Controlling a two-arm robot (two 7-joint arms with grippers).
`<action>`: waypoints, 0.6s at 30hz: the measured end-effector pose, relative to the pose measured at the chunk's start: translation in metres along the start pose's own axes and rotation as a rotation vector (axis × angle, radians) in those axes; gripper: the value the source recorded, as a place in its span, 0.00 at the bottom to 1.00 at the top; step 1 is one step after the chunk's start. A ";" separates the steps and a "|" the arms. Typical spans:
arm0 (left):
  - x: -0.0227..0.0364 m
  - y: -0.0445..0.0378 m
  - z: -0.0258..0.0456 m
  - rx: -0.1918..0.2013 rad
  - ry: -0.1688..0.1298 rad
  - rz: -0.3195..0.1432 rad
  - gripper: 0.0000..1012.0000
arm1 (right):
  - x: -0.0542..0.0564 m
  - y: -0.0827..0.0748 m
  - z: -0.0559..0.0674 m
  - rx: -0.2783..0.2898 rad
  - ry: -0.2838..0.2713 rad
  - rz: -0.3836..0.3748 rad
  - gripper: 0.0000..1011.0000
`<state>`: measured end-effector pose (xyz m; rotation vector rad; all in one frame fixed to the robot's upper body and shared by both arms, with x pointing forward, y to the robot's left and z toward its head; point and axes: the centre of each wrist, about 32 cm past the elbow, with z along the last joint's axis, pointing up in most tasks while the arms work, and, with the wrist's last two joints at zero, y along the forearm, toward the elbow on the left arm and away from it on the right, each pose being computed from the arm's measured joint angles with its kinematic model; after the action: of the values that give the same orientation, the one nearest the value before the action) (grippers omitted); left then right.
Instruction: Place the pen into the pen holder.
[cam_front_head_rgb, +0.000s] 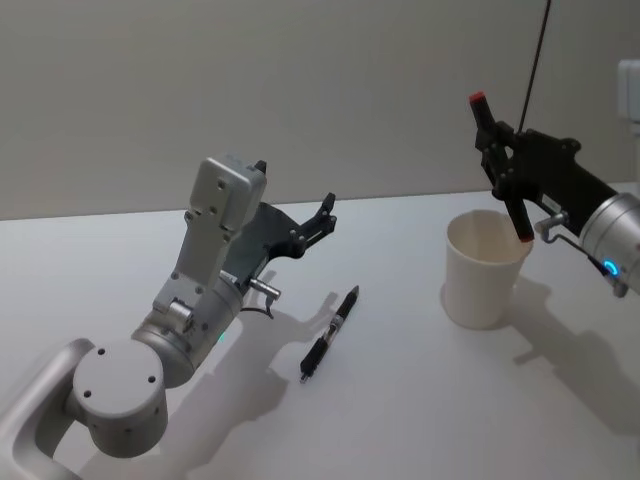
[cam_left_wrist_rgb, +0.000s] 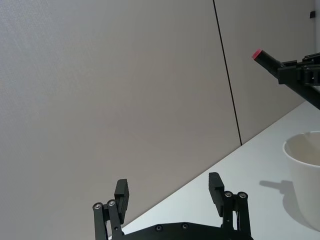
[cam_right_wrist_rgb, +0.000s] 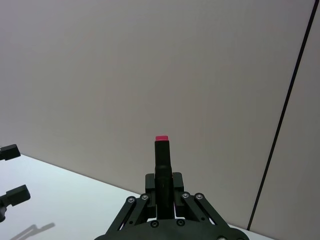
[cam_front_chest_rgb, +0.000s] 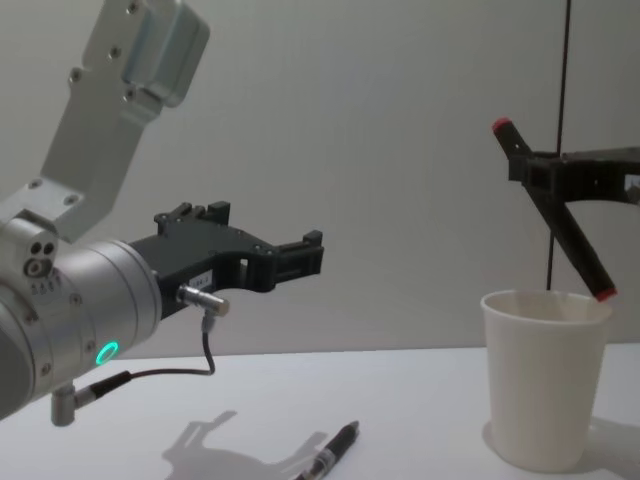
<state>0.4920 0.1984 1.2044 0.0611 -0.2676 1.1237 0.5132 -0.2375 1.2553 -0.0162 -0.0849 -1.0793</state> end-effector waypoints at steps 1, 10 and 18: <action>0.0000 0.0000 0.0000 0.000 0.000 0.000 0.99 | 0.000 0.000 0.000 0.001 0.000 0.000 0.18; 0.0000 0.0000 0.0000 0.000 0.000 0.000 0.99 | -0.002 0.003 0.005 0.032 -0.006 0.003 0.18; 0.0000 0.0000 0.0000 0.000 0.000 0.000 0.99 | -0.006 0.005 0.005 0.042 -0.010 0.005 0.18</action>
<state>0.4920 0.1984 1.2044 0.0612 -0.2676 1.1237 0.5148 -0.2299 1.2596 0.0155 -0.1166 -1.0726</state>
